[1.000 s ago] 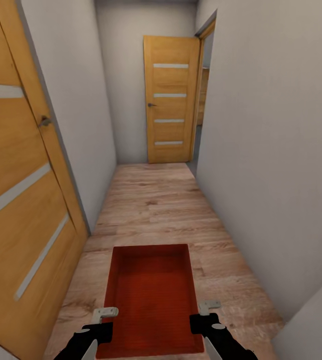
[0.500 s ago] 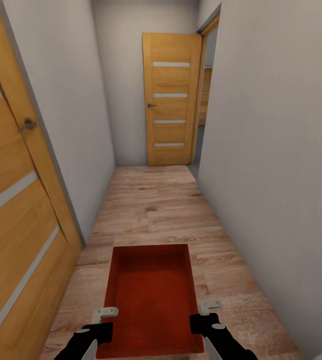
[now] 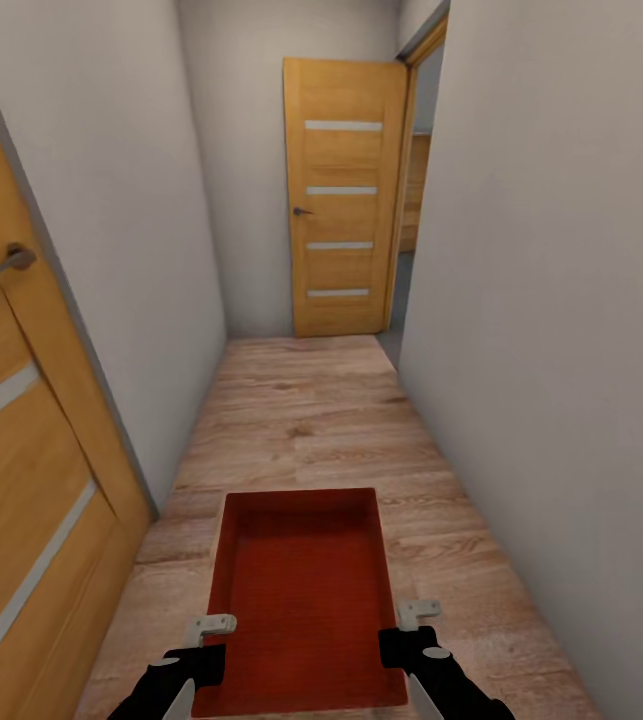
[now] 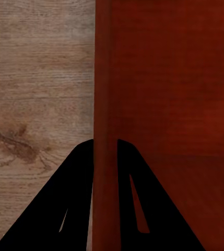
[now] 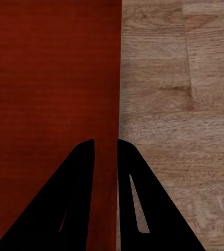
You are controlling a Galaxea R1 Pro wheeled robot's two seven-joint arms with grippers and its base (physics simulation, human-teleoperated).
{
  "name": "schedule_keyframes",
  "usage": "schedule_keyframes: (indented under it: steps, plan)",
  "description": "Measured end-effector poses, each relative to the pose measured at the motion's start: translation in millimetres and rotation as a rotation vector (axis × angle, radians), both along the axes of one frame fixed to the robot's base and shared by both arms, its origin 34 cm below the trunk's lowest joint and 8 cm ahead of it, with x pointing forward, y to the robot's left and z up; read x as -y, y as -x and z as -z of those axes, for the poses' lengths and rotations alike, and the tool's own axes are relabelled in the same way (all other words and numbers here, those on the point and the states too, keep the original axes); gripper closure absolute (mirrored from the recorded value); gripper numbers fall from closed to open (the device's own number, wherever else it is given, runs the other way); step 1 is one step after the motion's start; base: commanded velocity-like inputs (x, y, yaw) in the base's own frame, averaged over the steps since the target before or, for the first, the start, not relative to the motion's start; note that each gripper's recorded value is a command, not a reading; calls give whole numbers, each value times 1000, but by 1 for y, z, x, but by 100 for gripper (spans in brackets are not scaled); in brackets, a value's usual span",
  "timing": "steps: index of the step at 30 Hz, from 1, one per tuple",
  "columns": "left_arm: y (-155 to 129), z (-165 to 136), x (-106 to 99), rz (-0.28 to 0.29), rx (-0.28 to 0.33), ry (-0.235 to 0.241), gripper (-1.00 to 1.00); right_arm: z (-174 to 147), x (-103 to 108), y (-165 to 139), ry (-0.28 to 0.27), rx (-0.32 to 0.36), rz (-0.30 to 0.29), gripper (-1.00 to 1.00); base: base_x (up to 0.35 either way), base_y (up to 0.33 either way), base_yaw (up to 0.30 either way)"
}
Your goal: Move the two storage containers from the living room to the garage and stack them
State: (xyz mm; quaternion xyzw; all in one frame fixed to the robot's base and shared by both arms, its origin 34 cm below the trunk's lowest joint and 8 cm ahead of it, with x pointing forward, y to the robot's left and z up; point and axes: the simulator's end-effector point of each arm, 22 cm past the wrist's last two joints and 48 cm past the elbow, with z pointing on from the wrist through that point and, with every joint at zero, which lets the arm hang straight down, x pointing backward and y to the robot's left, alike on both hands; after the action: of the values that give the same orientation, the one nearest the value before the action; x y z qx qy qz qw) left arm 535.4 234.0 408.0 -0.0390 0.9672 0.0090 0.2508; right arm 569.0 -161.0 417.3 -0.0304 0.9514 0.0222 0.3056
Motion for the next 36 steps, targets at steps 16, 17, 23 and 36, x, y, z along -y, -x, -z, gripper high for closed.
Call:
schedule_keyframes:
  steps: [16,17,23,36]
  plan:
    - [0,0,0,-1,0,0,100,0,0,0,0,0,0,100,343,0,0]
    - [0,0,0,-1,0,0,100,0,0,0,0,0,0,100,343,0,0]
    - [0,0,0,-1,0,0,100,0,0,0,0,0,0,100,343,0,0]
    - [0,0,0,0,0,0,100,0,0,0,0,0,0,100,343,0,0]
